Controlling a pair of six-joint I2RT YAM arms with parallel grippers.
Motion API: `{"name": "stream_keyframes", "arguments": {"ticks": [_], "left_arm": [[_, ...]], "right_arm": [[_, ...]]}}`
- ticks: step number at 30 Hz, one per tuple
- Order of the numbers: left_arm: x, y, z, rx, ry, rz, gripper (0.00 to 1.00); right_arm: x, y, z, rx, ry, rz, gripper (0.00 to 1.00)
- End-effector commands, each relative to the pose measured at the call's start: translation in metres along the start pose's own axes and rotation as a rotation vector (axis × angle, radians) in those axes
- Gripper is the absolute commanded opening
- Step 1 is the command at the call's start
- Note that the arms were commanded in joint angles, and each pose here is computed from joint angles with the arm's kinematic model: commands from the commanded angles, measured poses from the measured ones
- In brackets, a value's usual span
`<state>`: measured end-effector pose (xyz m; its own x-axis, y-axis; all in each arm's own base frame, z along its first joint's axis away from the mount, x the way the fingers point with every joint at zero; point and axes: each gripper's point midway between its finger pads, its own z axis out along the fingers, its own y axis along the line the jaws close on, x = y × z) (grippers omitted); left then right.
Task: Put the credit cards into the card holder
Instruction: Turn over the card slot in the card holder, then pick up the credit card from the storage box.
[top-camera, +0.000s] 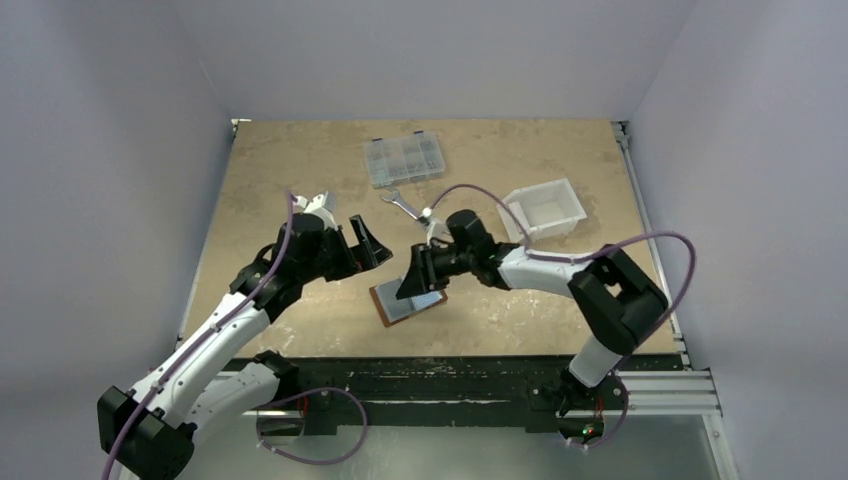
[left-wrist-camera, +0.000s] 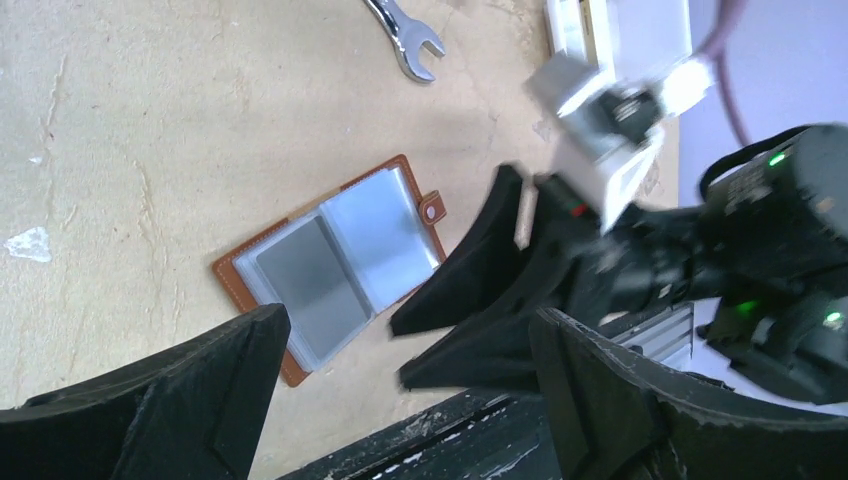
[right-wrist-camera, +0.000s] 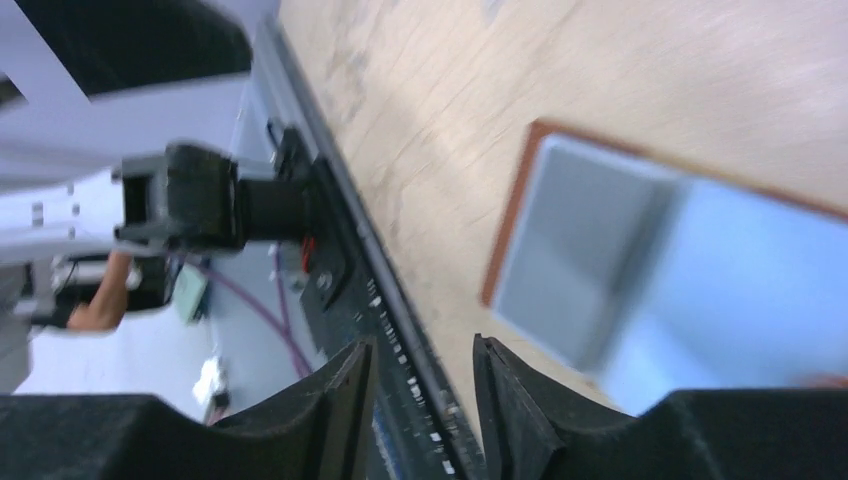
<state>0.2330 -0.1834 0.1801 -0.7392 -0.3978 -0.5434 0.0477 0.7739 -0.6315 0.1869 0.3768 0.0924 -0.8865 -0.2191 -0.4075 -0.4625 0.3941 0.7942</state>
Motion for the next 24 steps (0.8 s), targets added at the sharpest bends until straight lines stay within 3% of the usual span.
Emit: {"name": "stream_keyframes", "arguments": {"ticks": [1, 5, 9, 11, 15, 24], "left_arm": [[-0.008, -0.013, 0.003, 0.046, 0.016, 0.055, 1.00], [-0.001, -0.040, 0.020, 0.159, 0.129, 0.084, 1.00], [-0.011, -0.068, 0.034, 0.235, 0.213, 0.172, 1.00], [-0.020, -0.081, 0.038, 0.267, 0.224, 0.219, 1.00], [-0.035, -0.096, 0.044, 0.298, 0.214, 0.304, 1.00], [-0.027, -0.079, 0.058, 0.279, 0.235, 0.398, 0.99]], "right_arm": [[-0.051, -0.015, -0.066, 0.090, -0.173, -0.063, 0.49], [-0.089, -0.074, -0.153, 0.449, -0.338, -0.039, 0.57], [-0.129, -0.111, -0.251, 0.835, -0.493, -0.037, 0.81], [-0.141, -0.126, -0.282, 0.935, -0.526, -0.027, 0.92], [-0.158, -0.150, -0.310, 0.953, -0.529, 0.020, 0.94], [-0.167, -0.198, -0.295, 0.861, -0.445, 0.045, 0.95]]}}
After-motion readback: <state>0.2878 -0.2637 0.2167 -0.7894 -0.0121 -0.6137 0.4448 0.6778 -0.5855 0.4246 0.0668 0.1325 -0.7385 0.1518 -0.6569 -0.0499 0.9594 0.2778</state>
